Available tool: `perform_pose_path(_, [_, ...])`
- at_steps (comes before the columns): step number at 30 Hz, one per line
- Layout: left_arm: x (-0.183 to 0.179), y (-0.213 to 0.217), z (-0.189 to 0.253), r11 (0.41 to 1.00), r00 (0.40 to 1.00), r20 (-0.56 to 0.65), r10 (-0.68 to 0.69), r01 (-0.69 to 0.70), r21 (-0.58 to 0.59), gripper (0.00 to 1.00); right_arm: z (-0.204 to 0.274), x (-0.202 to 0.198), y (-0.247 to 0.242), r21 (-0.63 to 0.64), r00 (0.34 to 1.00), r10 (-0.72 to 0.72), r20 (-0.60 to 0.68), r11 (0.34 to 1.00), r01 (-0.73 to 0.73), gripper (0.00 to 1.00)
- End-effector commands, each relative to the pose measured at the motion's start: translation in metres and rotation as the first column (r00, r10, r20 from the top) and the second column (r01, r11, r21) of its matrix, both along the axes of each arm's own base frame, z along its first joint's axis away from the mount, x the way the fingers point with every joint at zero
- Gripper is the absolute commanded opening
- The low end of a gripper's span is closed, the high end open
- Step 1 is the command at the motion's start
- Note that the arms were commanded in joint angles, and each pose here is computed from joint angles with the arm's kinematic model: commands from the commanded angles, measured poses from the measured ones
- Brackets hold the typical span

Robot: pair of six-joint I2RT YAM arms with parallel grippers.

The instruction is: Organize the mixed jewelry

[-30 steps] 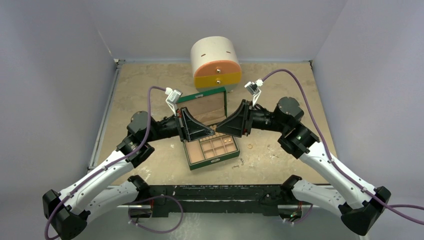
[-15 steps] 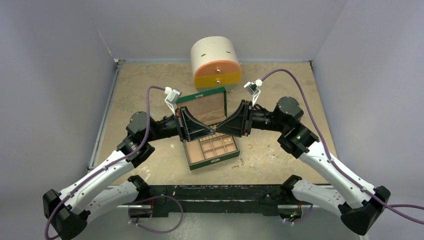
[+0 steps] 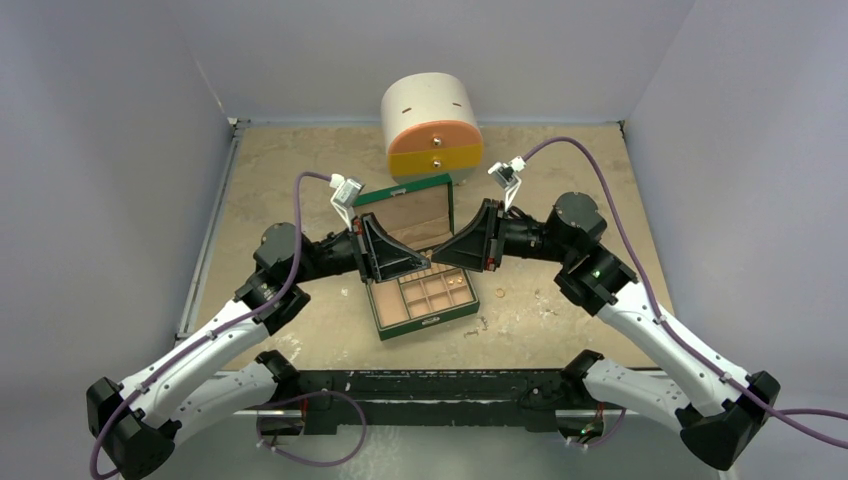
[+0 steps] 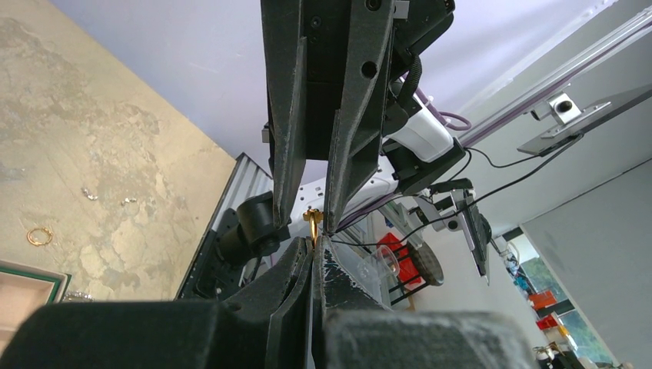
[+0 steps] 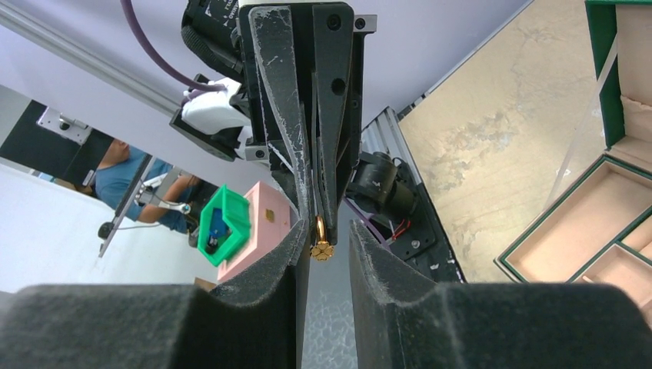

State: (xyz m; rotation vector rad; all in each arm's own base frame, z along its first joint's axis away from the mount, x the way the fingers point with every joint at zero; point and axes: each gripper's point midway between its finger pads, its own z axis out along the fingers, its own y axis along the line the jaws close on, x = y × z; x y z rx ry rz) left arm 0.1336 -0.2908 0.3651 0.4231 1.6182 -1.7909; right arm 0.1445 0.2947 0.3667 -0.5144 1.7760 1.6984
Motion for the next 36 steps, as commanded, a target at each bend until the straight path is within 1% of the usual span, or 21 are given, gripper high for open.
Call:
perform_pose_path(1, [-0.0001,0.0017,0.0143,0.999,0.998,0.055,0.008,-0.006,-0.045,0.00,0.0142,-0.0067,-0.0042,0.041,0.999,0.021,0.046,0.999,-0.023,0.28])
perform_pose_path(4, [-0.0001,0.0015,0.0152,0.999,0.998,0.055,0.007,-0.005,-0.046,0.00,0.0151,-0.0076,-0.0056,0.041,0.999,0.019,0.046,0.999,-0.021,0.30])
perform_pose_path(11, [0.0018,0.0011,0.0157,0.999,0.998,0.055,0.015,-0.012,-0.048,0.00,0.0136,-0.0091,-0.0075,0.039,0.999,0.020,0.045,0.999,-0.022,0.30])
perform_pose_path(27, [0.0022,0.0018,0.0178,0.998,0.998,0.056,0.021,-0.018,-0.053,0.00,0.0114,-0.0108,-0.0085,0.040,0.999,0.026,0.035,0.999,-0.027,0.24])
perform_pose_path(31, [0.0036,0.0014,0.0155,0.999,0.998,0.051,0.026,-0.023,-0.048,0.00,0.0112,-0.0115,-0.0088,0.041,0.999,0.027,0.034,0.999,-0.028,0.18])
perform_pose_path(35, [0.0045,0.0013,0.0155,0.998,0.998,0.052,0.029,-0.027,-0.049,0.00,0.0124,-0.0112,-0.0091,0.041,0.999,0.024,0.034,0.999,-0.025,0.00])
perform_pose_path(36, [0.0044,0.0014,0.0162,0.998,0.998,0.052,0.029,-0.026,-0.050,0.00,0.0127,-0.0111,-0.0090,0.039,0.999,0.024,0.034,0.999,-0.025,0.00])
